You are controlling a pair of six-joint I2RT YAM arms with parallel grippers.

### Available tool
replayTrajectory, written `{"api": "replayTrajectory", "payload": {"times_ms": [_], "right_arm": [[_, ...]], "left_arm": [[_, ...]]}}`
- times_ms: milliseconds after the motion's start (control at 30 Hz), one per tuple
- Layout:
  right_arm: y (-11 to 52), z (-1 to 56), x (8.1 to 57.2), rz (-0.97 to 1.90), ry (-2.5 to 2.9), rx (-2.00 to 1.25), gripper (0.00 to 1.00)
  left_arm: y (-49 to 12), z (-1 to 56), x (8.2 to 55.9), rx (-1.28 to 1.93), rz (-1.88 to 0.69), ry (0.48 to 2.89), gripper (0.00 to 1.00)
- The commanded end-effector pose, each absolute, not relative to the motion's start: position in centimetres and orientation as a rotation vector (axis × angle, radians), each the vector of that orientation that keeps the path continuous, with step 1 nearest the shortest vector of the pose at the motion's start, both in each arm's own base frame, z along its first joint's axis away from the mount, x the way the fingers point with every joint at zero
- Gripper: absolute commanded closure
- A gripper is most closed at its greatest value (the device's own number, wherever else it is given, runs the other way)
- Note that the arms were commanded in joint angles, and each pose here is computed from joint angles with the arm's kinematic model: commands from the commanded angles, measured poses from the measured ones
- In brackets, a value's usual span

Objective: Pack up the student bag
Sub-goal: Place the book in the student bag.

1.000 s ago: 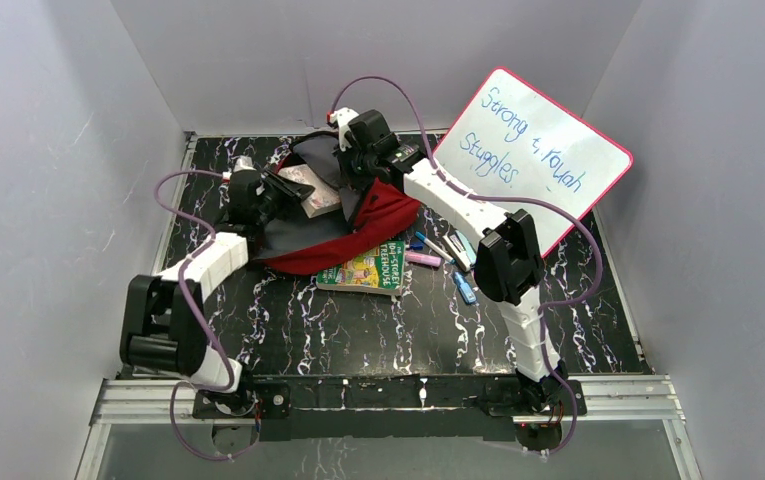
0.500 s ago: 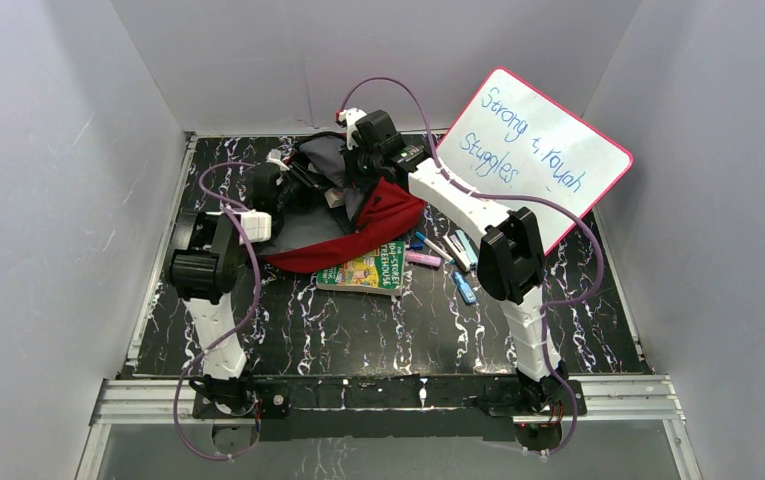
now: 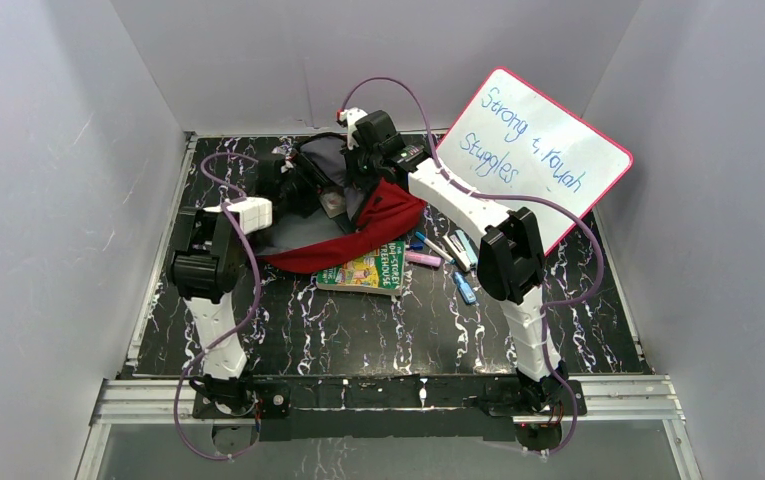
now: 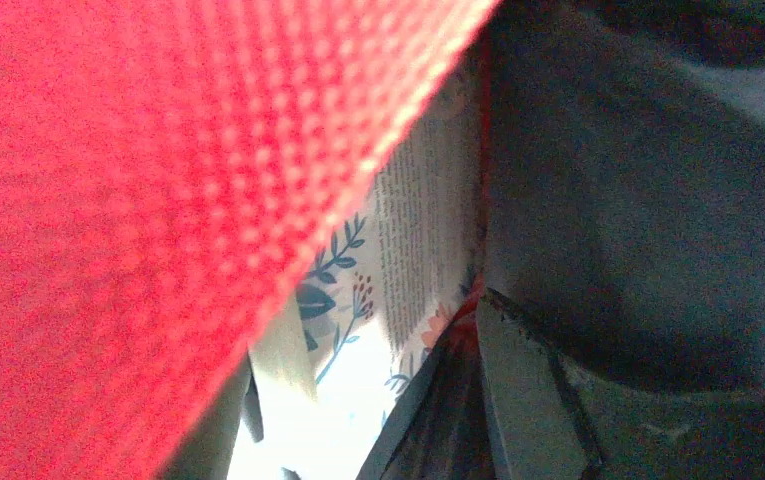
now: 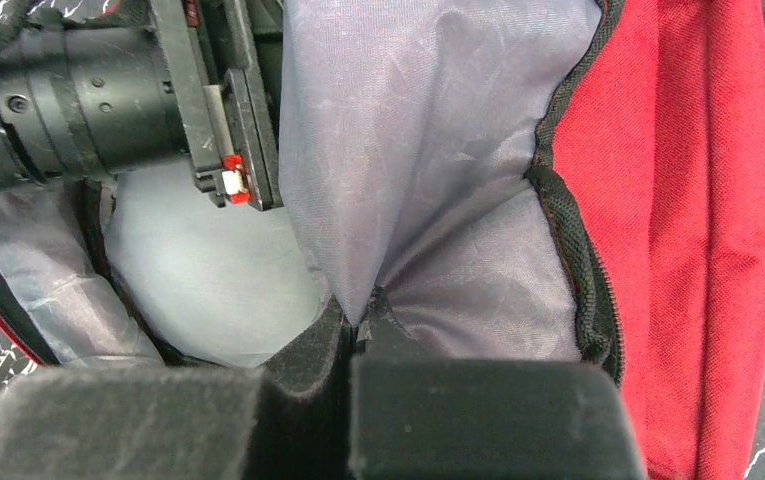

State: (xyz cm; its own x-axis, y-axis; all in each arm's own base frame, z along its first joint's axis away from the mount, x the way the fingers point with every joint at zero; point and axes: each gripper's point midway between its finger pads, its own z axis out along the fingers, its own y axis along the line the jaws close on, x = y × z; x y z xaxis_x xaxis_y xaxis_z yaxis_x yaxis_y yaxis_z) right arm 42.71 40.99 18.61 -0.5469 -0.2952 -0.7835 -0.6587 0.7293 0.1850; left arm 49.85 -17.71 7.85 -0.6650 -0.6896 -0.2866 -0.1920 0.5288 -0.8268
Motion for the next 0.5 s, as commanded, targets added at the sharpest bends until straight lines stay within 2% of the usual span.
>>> {"api": "replayTrajectory", "payload": {"times_ms": [0,233,400,467], "right_arm": [[40.6,21.6,44.0,0.595,2.088,-0.658,0.95],[39.8,20.5,44.9,0.554,2.124,-0.637,0.9],[40.2,18.8,44.6,0.575,2.161,-0.681,0.85],[40.9,18.6,44.0,0.624,2.165,-0.734,0.77]], "left_arm": [[-15.3,13.0,49.8,-0.636,-0.859,2.171,0.24],[-10.2,14.0,46.5,-0.662,-0.451,2.301,0.22],[-8.1,16.0,42.4,-0.642,-0.35,2.271,0.21],[-7.4,17.4,40.6,-0.619,-0.337,2.229,0.21]]}}
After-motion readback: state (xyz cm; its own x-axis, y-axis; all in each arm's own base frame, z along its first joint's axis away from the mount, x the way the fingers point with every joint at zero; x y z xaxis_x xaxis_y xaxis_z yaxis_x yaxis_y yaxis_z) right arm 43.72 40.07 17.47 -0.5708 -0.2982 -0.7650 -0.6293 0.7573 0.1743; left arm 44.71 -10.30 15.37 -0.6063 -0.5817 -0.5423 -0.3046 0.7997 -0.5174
